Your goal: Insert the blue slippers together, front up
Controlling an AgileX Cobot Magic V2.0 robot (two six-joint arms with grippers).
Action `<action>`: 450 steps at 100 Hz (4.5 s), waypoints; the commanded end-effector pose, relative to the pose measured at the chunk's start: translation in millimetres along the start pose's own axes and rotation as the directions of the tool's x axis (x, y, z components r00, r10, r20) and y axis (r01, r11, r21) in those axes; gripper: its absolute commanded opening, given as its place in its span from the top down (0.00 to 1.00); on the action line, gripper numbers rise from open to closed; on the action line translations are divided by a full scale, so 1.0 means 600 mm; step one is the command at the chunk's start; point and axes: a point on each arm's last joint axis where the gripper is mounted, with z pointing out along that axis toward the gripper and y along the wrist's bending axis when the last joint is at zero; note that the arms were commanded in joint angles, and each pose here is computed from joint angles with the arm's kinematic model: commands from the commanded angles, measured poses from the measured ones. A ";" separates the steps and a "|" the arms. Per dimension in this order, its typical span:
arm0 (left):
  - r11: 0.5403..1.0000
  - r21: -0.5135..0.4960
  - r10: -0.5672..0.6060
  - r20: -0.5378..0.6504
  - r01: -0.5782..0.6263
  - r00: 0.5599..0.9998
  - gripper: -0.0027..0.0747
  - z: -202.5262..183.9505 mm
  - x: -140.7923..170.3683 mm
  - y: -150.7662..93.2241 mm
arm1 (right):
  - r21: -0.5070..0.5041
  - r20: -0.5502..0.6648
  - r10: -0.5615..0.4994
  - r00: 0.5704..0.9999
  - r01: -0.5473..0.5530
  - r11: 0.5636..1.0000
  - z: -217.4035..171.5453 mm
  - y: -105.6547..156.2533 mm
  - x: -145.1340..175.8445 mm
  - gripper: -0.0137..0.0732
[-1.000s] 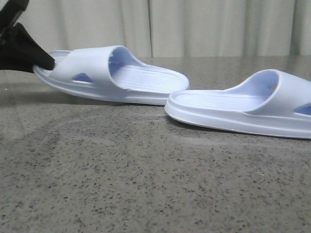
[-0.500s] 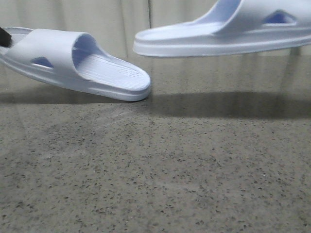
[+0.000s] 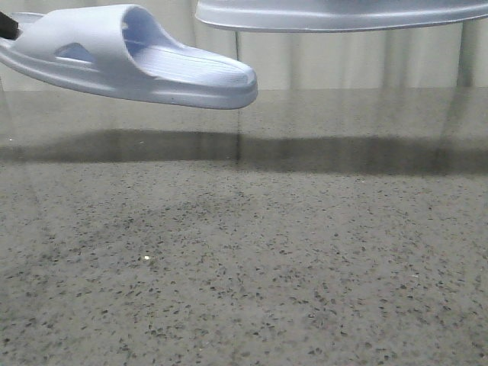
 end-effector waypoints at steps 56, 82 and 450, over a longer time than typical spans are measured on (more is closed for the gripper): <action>0.977 0.142 -0.153 -0.049 0.158 0.987 0.94 0.008 0.004 -0.062 | -0.123 0.031 0.074 0.997 -0.069 0.990 0.031 -0.033 -0.033 0.96; 0.975 0.145 -0.162 -0.062 0.169 0.985 0.94 0.012 0.006 -0.066 | -0.170 -0.038 0.038 0.999 -0.043 0.985 0.059 -0.036 -0.058 0.96; 0.761 -0.461 0.641 0.428 -0.456 0.637 0.95 -0.168 -0.043 -0.236 | -0.062 0.218 -0.132 0.967 0.149 0.987 -0.002 0.053 -0.118 0.95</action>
